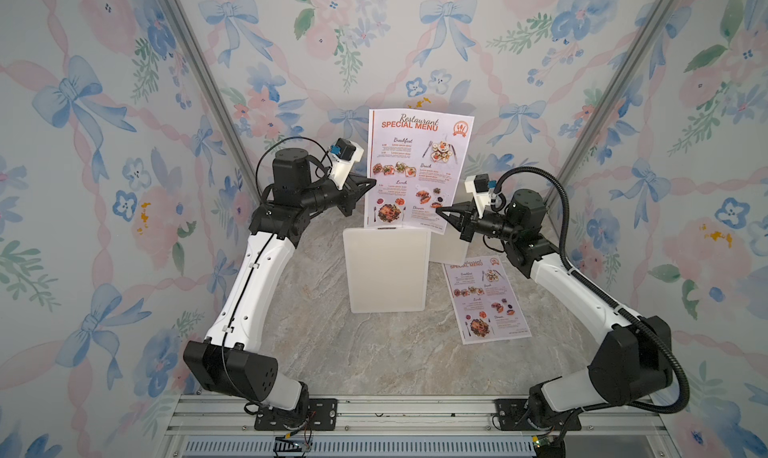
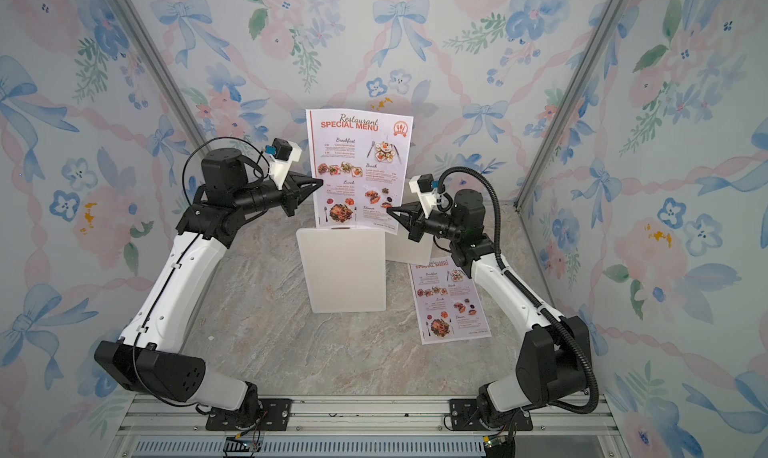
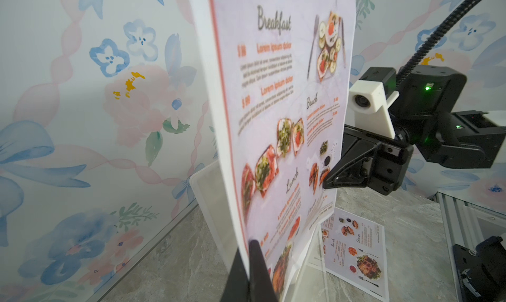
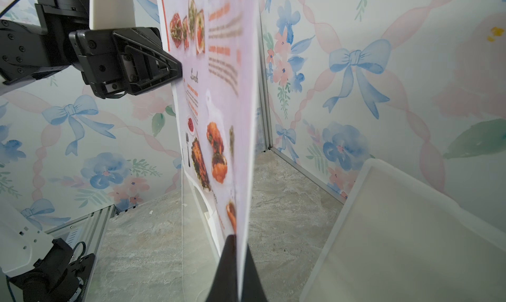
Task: Insert the menus into the narrow rack
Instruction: Insert the menu into the narrow rack.
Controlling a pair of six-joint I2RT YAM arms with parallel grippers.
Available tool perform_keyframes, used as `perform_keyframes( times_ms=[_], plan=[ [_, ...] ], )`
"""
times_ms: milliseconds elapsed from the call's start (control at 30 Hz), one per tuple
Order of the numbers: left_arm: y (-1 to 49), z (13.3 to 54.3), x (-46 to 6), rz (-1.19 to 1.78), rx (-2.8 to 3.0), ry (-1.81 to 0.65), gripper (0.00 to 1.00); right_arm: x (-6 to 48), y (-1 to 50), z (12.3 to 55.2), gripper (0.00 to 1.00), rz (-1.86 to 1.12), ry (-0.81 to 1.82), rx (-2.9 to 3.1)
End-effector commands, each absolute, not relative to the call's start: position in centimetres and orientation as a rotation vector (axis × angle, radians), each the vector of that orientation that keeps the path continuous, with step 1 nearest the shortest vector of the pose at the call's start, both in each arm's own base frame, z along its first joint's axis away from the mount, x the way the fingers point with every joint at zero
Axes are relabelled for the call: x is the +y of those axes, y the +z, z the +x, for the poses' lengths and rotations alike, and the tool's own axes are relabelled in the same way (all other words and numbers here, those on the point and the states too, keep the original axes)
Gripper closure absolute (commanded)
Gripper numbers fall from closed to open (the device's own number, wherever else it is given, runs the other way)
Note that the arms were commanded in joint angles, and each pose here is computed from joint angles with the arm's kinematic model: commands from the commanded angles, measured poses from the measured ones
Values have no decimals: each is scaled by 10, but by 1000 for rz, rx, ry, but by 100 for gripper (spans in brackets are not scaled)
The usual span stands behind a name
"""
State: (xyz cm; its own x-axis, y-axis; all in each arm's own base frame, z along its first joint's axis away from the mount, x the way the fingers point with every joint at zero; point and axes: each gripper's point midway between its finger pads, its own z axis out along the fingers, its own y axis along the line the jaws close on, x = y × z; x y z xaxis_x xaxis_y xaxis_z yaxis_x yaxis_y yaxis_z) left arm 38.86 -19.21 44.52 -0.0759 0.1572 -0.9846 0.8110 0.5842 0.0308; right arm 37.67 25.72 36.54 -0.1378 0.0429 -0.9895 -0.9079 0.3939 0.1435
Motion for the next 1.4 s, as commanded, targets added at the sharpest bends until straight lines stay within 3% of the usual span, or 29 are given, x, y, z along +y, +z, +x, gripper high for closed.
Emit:
perform_keyframes(
  times_ms=[0,1067,1367],
  plan=[
    [454,381,-185,845,1548,-624,100,263,368,376,95,-841,1022,1469],
    [457,385,-186,823,1552,-649,100,259,365,376,95,-834,1014,1480],
    [459,383,-188,839,1540,-660,100,259,363,376,87,-837,1027,1491]
  ],
)
